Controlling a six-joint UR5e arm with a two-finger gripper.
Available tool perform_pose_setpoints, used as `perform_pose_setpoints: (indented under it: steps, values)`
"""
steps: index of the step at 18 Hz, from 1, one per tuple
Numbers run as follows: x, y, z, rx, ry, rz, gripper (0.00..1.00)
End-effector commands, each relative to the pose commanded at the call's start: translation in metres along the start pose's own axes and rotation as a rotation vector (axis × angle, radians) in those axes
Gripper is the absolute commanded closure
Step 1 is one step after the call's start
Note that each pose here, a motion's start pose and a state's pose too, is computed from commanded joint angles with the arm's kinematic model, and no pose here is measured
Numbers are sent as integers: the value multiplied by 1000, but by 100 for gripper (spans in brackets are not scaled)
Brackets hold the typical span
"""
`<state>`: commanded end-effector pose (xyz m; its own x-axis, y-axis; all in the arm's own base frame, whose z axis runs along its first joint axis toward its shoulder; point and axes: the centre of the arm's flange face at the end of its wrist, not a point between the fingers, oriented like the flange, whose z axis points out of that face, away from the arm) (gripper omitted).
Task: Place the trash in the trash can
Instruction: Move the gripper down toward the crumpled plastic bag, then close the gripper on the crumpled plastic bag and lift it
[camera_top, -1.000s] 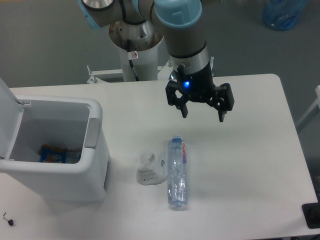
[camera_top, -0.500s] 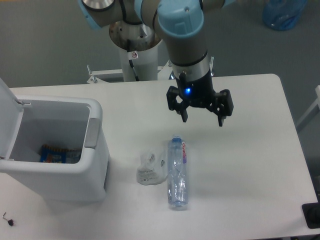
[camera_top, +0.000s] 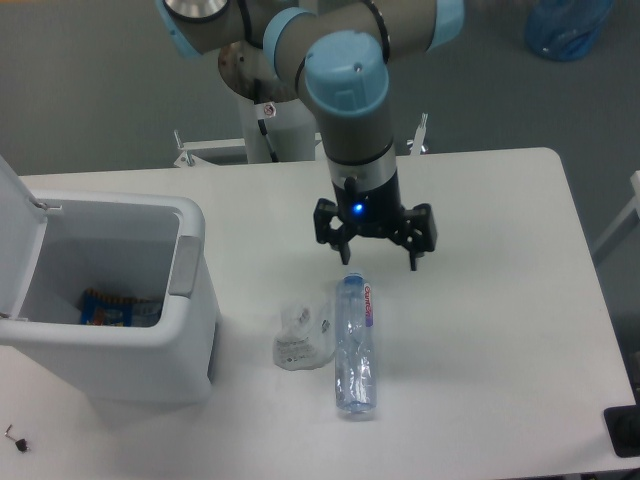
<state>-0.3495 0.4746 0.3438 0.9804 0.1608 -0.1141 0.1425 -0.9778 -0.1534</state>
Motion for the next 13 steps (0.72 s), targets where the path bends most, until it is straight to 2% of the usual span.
perform_pose_setpoints:
  steps: [6,13]
  values:
    - [37,-18,61,-69,72,85,0]
    - [54,-24,96,-91,92,104,0]
